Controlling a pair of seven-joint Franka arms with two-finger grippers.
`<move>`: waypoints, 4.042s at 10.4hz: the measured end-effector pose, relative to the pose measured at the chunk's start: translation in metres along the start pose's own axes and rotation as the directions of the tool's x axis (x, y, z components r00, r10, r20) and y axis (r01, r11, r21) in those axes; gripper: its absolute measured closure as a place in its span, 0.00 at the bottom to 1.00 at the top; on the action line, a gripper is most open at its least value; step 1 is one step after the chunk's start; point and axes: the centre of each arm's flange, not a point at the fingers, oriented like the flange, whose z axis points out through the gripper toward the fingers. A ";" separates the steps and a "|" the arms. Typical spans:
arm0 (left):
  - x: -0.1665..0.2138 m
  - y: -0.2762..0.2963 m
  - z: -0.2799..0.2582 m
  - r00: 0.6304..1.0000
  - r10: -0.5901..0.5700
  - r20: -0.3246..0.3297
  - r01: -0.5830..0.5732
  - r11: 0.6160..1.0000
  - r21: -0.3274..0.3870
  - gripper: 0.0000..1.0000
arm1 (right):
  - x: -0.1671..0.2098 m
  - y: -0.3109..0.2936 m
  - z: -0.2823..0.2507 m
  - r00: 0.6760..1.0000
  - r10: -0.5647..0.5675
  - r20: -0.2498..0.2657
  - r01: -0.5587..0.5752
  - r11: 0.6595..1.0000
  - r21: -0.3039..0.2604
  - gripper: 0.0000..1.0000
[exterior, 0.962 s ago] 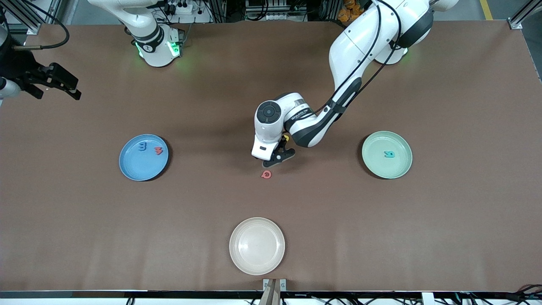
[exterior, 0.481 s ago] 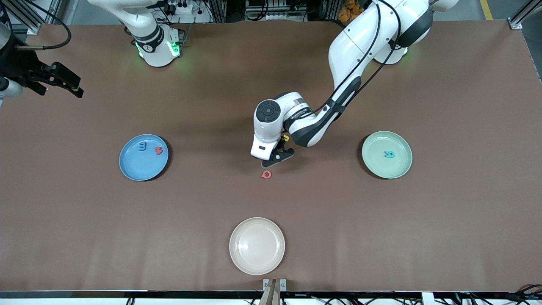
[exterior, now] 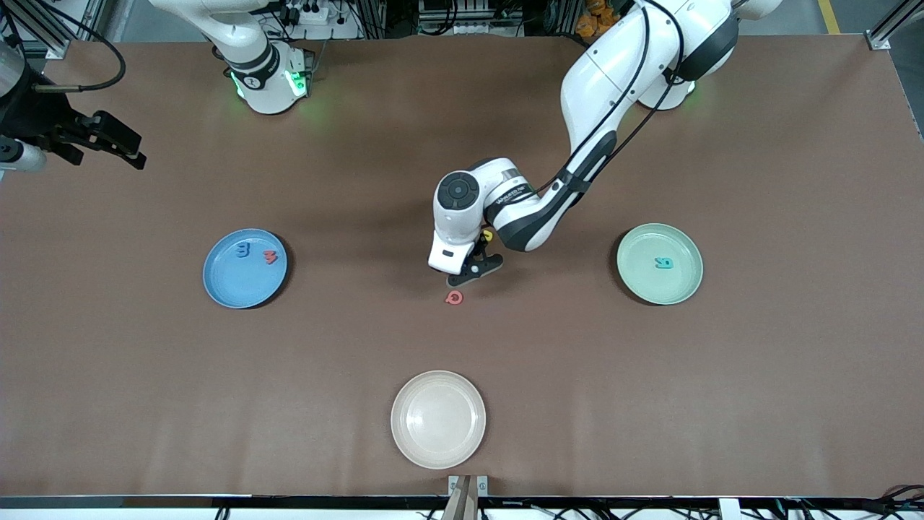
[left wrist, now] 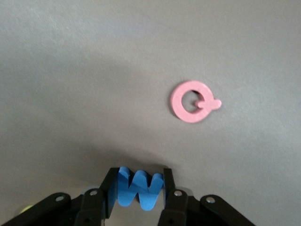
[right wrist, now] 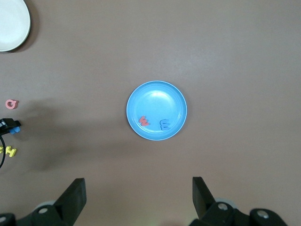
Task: Sort upper and lower case letters into plates
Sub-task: 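Carry the blue W with the left gripper into the green plate, then move the right gripper to the blue g while the left gripper withdraws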
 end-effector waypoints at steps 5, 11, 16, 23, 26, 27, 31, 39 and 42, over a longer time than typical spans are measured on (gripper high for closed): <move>0.022 -0.016 -0.002 1.000 0.029 0.007 -0.029 0.994 0.105 0.57 | 0.003 0.000 0.009 0.999 -0.022 0.027 0.023 1.000 -0.003 0.00; 0.068 -0.052 -0.030 0.985 0.130 0.112 -0.150 0.971 0.187 0.57 | 0.006 -0.001 0.019 0.998 -0.044 0.051 0.045 0.999 -0.005 0.00; 0.086 -0.104 -0.040 0.961 0.224 0.163 -0.259 0.934 0.246 0.57 | 0.012 -0.040 0.045 0.988 -0.115 0.100 0.117 0.993 -0.010 0.00; 0.146 -0.205 -0.057 0.913 0.341 0.223 -0.394 0.879 0.268 0.57 | 0.018 -0.199 0.132 0.972 -0.217 0.091 0.220 0.975 -0.020 0.00; 0.192 -0.266 -0.058 0.881 0.395 0.261 -0.452 0.865 0.216 0.57 | -0.013 -0.276 0.155 0.974 -0.212 0.075 0.215 0.976 -0.027 0.00; 0.206 -0.285 -0.055 0.875 0.406 0.265 -0.460 0.868 0.188 0.57 | -0.026 -0.297 0.160 0.976 -0.204 0.074 0.207 0.978 -0.030 0.00; 0.232 -0.324 -0.058 0.867 0.419 0.268 -0.465 0.874 0.137 0.57 | -0.104 -0.427 0.224 0.984 -0.177 0.029 0.176 0.984 0.013 0.00; 0.226 -0.328 -0.053 0.870 0.405 0.283 -0.446 0.889 0.100 0.00 | -0.202 -0.568 0.403 0.999 -0.005 -0.034 0.006 1.000 0.020 0.00; 0.225 -0.325 -0.056 0.869 0.411 0.277 -0.450 0.888 0.097 0.00 | -0.221 -0.594 0.443 0.998 0.014 -0.061 -0.014 1.000 0.005 0.10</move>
